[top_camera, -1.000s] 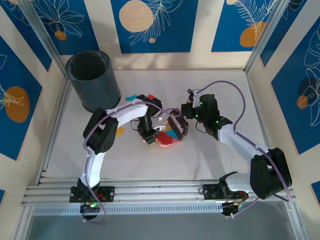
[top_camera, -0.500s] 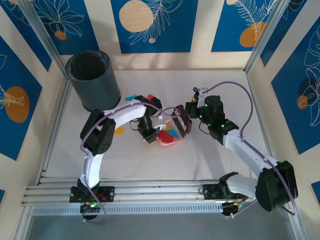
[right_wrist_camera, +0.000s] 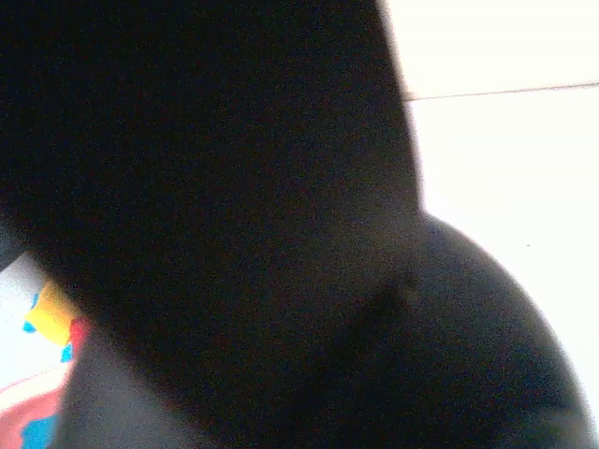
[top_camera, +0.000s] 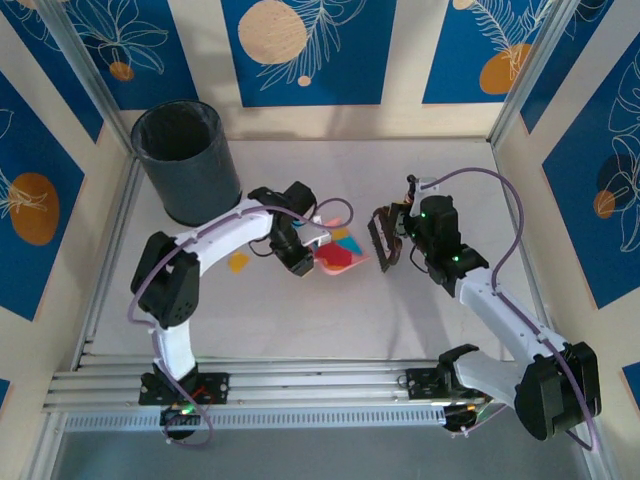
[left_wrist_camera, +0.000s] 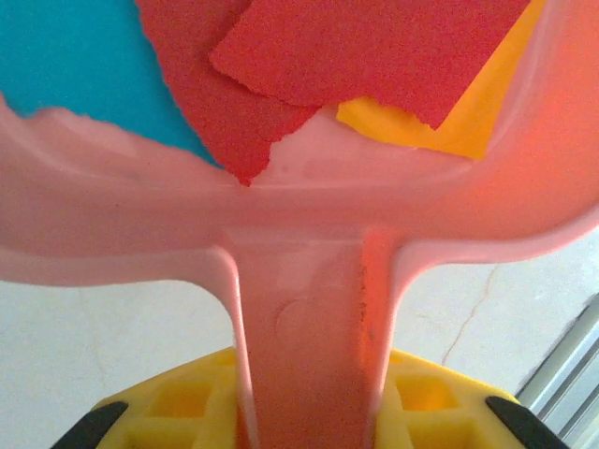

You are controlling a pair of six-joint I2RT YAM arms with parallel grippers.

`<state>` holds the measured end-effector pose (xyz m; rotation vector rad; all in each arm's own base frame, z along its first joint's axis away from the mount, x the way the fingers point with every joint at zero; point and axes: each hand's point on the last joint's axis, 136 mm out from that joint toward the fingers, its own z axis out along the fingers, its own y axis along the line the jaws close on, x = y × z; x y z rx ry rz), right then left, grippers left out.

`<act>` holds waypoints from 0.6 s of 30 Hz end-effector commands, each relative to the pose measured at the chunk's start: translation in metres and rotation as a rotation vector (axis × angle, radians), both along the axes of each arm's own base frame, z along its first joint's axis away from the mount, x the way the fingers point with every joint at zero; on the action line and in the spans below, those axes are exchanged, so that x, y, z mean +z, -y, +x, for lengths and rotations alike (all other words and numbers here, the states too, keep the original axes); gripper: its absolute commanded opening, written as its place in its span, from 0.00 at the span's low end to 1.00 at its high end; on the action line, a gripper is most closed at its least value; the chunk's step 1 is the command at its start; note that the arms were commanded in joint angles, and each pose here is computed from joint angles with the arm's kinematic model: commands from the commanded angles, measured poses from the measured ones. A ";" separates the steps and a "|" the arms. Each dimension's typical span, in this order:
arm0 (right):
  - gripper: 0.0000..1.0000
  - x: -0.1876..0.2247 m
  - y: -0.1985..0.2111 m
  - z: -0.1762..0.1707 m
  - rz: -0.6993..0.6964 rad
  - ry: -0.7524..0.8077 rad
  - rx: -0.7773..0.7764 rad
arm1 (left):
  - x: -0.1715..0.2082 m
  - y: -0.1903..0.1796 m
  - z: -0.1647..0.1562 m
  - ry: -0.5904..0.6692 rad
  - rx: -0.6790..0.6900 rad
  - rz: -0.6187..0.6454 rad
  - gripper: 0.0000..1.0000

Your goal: Sweep away the paper scraps from the table

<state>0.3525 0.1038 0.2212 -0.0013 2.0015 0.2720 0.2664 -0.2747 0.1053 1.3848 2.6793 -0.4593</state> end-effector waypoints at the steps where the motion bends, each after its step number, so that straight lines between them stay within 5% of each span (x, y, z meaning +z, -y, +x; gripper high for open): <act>1: 0.00 0.007 0.007 -0.003 -0.001 0.030 -0.008 | 0.029 0.009 0.005 0.030 0.035 -0.113 0.00; 18: 0.00 0.000 0.001 -0.002 0.035 -0.002 0.048 | 0.141 -0.009 0.058 0.189 0.230 -0.390 0.00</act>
